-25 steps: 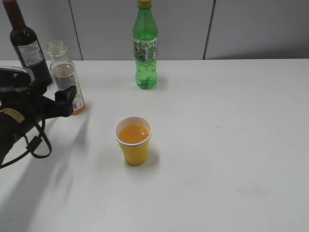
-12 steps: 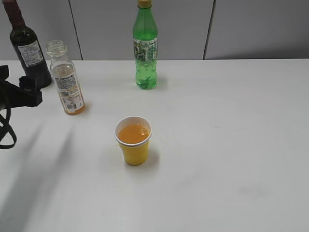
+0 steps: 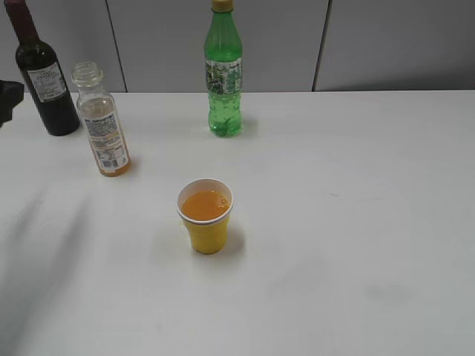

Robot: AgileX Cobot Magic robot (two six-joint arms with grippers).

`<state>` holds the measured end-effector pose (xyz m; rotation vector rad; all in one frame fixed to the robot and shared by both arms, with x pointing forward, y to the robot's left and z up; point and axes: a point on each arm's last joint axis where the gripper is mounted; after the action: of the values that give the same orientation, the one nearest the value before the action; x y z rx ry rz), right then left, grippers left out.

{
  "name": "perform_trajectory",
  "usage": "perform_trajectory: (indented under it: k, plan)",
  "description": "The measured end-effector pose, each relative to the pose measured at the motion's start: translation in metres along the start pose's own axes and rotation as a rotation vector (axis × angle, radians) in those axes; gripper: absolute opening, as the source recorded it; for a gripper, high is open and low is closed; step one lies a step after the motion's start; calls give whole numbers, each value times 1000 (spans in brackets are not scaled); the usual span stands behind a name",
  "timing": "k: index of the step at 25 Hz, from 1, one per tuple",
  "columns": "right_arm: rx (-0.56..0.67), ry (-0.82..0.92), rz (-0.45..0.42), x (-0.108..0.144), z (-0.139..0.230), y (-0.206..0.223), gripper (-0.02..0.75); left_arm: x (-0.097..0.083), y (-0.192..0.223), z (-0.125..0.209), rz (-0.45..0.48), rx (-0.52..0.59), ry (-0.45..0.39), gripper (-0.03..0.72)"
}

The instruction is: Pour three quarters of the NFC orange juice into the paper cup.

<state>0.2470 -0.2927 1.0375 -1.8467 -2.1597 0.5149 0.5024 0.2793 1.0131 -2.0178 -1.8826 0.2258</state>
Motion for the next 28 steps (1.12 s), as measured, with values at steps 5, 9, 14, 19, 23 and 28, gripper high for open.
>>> perform_trajectory:
  k: [5, 9, 14, 19, 23, 28]
  plan:
    - [0, 0, 0, 0, 0, 0, 591, 10, -9, -33, 41, 106, -5, 609]
    - [0, 0, 0, 0, 0, 0, 592, 12, -20, -56, 93, 201, -1, 604]
    - [0, 0, 0, 0, 0, 0, 592, 13, -45, -75, 128, 312, -36, 594]
    - [0, 0, 0, 0, 0, 0, 591, 14, -80, -77, 124, 406, -83, 592]
    - [0, 0, 0, 0, 0, 0, 591, 15, -116, -78, 118, 408, -77, 592]
    - [0, 0, 0, 0, 0, 0, 591, 14, -163, -69, 102, 314, -92, 591]
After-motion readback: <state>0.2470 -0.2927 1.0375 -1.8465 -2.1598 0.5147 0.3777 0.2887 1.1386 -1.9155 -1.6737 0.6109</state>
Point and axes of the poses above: a point on each arm's last joint axis where the gripper is mounted, y pointing out along that axis toward the gripper, x along the wrist's bending axis when the last joint is at zero, z = x × y, and after that the axes turned 1 degree about -y, right-handed
